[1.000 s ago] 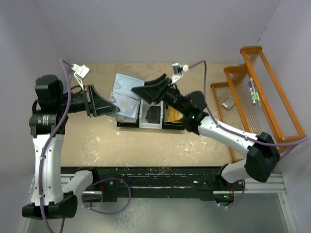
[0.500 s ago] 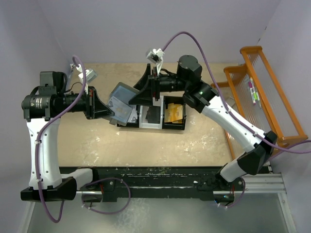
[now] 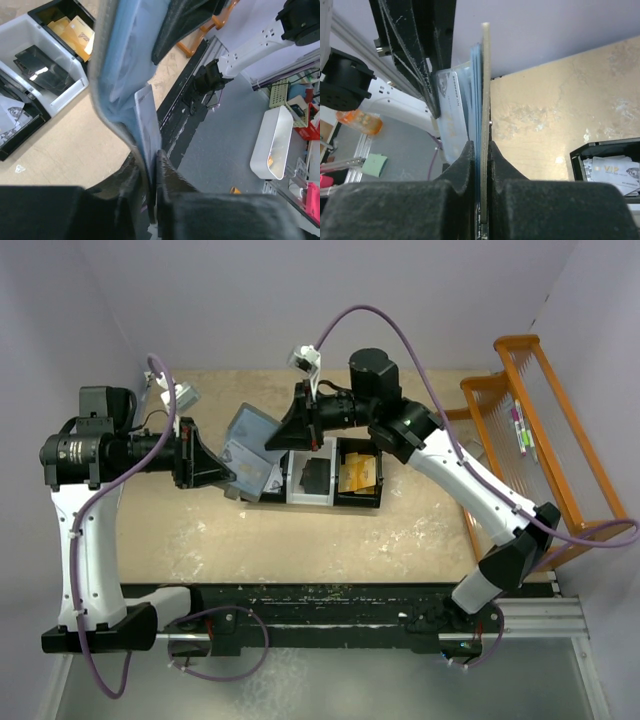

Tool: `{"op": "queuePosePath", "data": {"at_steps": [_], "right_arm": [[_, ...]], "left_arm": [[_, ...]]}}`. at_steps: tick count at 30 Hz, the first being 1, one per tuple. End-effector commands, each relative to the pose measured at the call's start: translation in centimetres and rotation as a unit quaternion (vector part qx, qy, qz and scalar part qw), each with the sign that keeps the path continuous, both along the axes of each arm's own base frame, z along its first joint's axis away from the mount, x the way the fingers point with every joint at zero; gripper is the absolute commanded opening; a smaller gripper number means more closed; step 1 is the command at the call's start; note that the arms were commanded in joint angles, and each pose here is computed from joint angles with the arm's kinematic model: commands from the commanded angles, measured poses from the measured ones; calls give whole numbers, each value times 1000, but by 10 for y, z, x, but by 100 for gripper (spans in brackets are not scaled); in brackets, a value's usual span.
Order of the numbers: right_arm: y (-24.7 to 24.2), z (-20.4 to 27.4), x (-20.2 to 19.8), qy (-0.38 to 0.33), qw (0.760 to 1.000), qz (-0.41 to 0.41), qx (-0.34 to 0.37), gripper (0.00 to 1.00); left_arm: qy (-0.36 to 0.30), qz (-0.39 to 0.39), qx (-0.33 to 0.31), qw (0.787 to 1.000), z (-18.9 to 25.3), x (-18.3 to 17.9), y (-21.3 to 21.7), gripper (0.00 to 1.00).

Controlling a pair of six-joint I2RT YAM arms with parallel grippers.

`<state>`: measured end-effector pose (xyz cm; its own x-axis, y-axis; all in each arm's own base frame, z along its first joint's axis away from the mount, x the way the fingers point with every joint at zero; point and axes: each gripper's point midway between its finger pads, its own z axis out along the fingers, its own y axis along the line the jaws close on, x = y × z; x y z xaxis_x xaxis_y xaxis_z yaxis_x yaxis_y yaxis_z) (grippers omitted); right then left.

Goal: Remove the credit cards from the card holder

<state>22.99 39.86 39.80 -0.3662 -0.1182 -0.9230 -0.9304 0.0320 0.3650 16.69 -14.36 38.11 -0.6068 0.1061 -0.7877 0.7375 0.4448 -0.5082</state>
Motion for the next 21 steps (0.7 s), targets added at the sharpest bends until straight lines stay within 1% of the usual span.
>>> {"op": "queuePosePath", "data": {"at_steps": [1,4,5,6,7,9,12,14,16,21], "right_arm": [[-10,48,-6,-32,997,-21,62,0],[-18,64,-7,-8,993,-58,104,0],[-24,76,-7,-8,988,-76,132,0],[-28,79,-3,2,984,-103,148,0],[-32,81,-4,5,980,-114,163,0],[-40,91,-8,17,971,-127,201,0],[-46,90,-10,29,965,-153,211,0],[-46,89,-12,34,963,-168,208,0],[-43,86,-15,39,962,-185,199,0],[-44,81,-10,40,948,-262,176,0]], "left_arm": [[-51,-22,-25,998,22,-6,-7,28],[-71,15,-37,997,30,4,-7,59],[-83,26,-43,995,33,2,-7,72],[-83,36,-54,994,34,6,-8,78],[-91,43,-67,993,38,6,-9,83],[-95,47,-97,990,46,0,-13,85],[-61,30,-147,987,52,-3,-20,85],[-34,17,-172,984,54,-4,-23,85],[-22,10,-186,982,55,-2,-24,86],[-22,6,-202,979,61,-4,-25,88]]}}
